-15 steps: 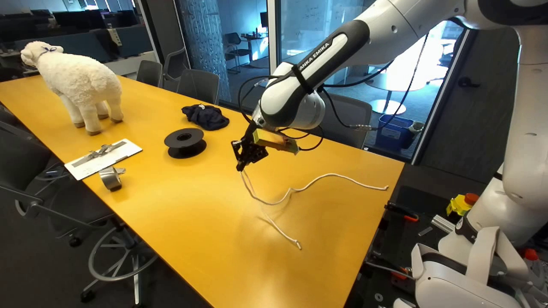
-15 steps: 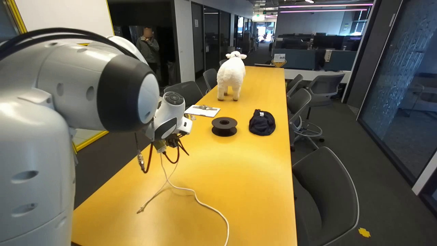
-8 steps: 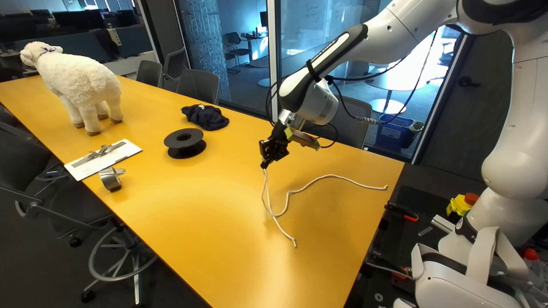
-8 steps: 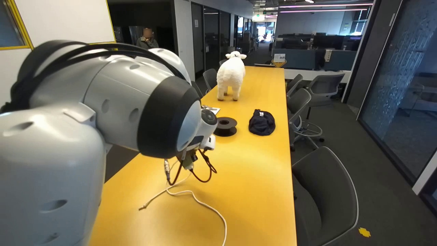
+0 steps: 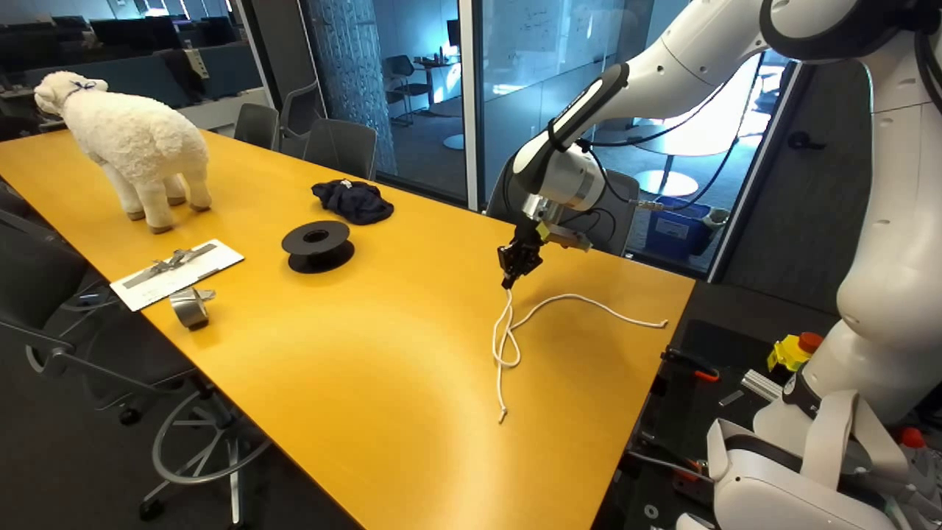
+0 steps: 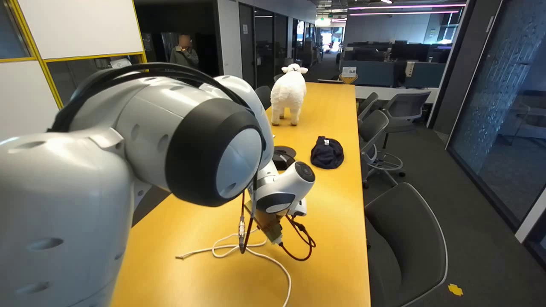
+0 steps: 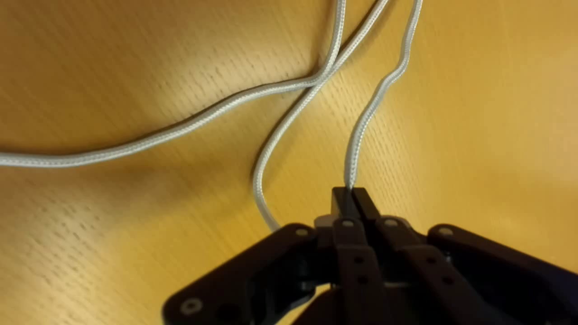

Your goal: Untangle the rope.

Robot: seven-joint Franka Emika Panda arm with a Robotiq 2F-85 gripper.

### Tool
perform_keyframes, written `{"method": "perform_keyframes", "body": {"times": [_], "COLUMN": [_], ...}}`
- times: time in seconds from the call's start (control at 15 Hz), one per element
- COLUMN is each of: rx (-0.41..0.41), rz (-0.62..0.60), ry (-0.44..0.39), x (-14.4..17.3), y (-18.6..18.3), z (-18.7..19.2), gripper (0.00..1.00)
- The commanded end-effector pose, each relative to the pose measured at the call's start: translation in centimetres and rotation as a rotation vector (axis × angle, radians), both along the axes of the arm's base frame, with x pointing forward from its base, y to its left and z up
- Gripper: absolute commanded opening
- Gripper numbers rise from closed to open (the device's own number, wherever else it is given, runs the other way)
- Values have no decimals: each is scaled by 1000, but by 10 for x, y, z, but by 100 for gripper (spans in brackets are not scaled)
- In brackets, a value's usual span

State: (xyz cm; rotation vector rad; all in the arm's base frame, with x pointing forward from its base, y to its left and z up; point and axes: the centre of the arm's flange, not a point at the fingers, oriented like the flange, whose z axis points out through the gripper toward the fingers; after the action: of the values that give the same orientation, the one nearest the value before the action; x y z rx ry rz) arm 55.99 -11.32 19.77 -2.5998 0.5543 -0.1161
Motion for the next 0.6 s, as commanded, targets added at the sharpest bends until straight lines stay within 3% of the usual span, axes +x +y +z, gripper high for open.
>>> {"method": "perform_keyframes", "body": {"times": [0.0,0.53], "rx": [11,73], "rz": [159,545], "ry": [-68,-239], "x": [24,97], "y": [9,108], "z": [22,68], "gripper": [2,2]}}
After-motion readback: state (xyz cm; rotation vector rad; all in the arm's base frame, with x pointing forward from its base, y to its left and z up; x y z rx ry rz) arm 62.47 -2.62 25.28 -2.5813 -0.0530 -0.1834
